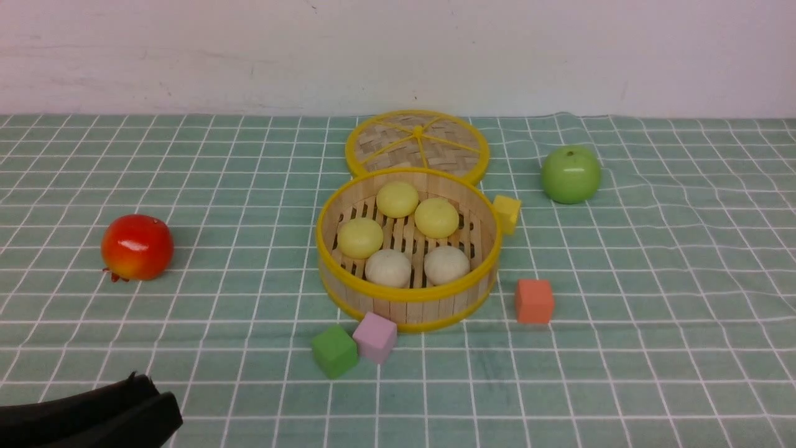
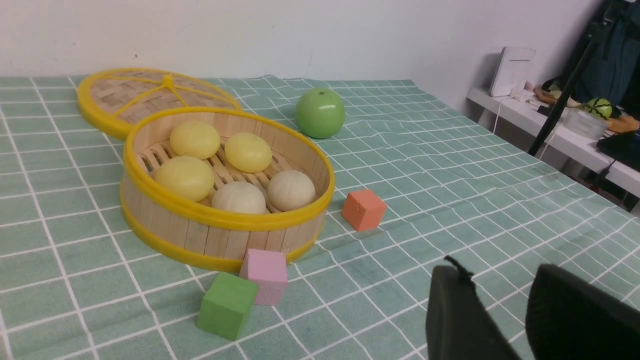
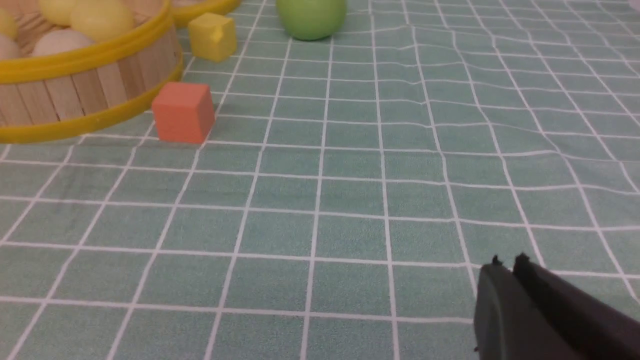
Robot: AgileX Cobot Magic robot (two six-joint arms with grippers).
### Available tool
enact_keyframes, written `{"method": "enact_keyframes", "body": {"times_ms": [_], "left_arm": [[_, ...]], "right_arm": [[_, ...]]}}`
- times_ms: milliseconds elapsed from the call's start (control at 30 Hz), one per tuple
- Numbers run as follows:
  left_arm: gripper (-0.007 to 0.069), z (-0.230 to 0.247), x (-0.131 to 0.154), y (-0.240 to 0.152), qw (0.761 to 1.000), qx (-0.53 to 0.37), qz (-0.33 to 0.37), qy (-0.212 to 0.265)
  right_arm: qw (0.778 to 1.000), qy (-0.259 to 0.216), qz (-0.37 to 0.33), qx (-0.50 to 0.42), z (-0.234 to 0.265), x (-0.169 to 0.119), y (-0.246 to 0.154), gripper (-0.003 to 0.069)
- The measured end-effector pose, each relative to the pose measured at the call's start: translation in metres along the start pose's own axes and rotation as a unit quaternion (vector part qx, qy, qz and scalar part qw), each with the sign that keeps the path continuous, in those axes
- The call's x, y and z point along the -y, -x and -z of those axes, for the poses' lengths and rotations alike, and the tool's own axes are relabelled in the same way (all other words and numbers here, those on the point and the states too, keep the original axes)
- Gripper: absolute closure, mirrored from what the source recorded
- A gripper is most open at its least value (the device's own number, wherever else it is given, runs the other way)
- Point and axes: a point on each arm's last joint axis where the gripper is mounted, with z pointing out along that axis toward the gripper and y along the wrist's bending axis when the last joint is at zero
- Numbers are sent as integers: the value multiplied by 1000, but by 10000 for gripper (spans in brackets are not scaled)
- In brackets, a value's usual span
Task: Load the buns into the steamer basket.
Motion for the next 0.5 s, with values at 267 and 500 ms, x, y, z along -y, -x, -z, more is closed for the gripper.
{"method": "enact_keyframes", "body": {"times_ms": [267,500], "left_arm": [[408,0,0,0,1000,0,0,0],[403,0,0,0,1000,0,0,0]], "right_arm": [[1000,1,-2,-17,1,0,-2,679],[1000,5,-12,-18,1,-1,-2,676]]}}
